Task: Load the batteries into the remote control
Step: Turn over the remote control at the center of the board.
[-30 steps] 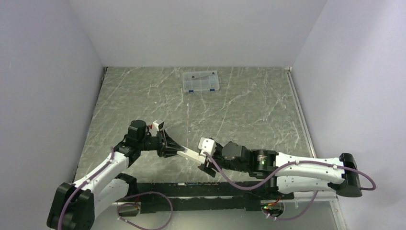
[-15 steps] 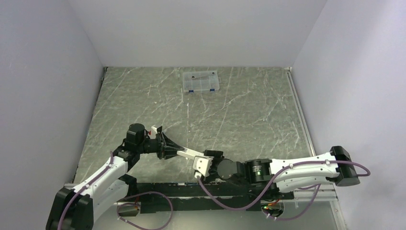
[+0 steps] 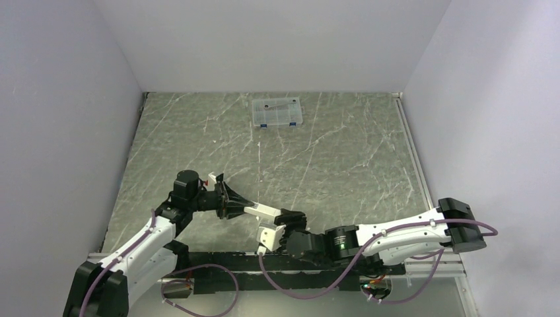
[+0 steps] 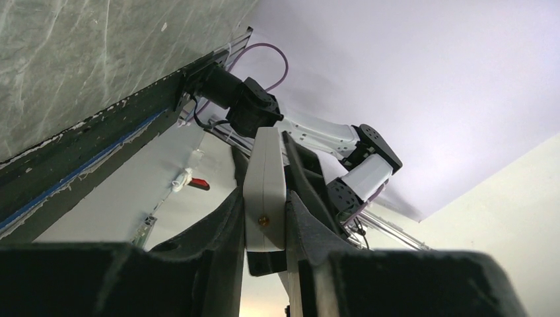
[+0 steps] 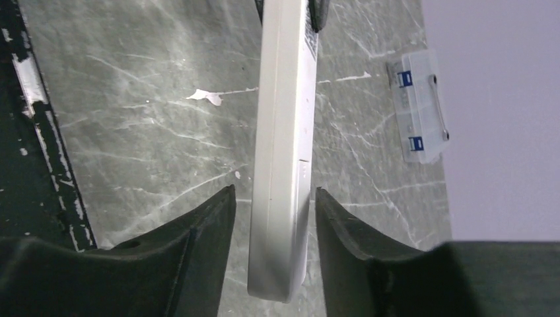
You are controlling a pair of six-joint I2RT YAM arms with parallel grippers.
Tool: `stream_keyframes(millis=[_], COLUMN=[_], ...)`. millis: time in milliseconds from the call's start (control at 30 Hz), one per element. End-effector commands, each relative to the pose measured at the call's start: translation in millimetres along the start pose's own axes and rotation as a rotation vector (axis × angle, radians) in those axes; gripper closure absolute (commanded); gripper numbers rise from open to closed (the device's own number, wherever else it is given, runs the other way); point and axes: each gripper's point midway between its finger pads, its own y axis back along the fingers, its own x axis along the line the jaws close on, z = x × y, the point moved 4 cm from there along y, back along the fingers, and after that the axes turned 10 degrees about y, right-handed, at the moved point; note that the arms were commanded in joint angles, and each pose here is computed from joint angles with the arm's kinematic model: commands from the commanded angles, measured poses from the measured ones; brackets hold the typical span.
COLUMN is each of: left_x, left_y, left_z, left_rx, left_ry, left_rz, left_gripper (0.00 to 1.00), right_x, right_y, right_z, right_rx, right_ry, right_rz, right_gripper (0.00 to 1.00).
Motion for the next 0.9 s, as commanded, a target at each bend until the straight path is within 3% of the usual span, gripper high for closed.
stream_keyframes(millis=[0,133,233,333,367,533,633,867], left_x=[-4,-1,-3,-9,-10,-11,-10,-24], left_y=[3,3,2,2,2,4,7,15], left_z=[-8,-6,-6,-7,-7,-5,1,5], left_rx=[0.043,0.045,0.058,0.056,0.046,-0.024,-0.087,-0.19], left_ry=[-0.02,-0.011,-0.021,-0.082,-0.101,-0.204,-0.293,-0.554], left_rz=[-0.021,-0.019,-0.025,-0.03,-0.018,0.048,0.099,0.113], left_gripper=[1.0,1.0,0.98,0.58,0.49,0.25,0.18,0.14], right_x=[-19,-22,-23,-23,-23,-19,-20,-24], right_y=[1,0,0,2,3,8,11,8], right_z=[10,10,12,14,13,10,6,1], right_rx=[0.013,0.024,0.009,-0.002,-0.003,-0.017,-0.014,0.001], right_ry=[-0.005,-0.003,-0.017,-0.034,-0.041,-0.086,-0.136,-0.358], right_rz=[-0.102,-0.131,-0.137,-0.128,-0.125,-0.092,-0.078,0.027], right_gripper=[0.59,1.0,1.0,1.0,1.0,1.0,1.0,1.0])
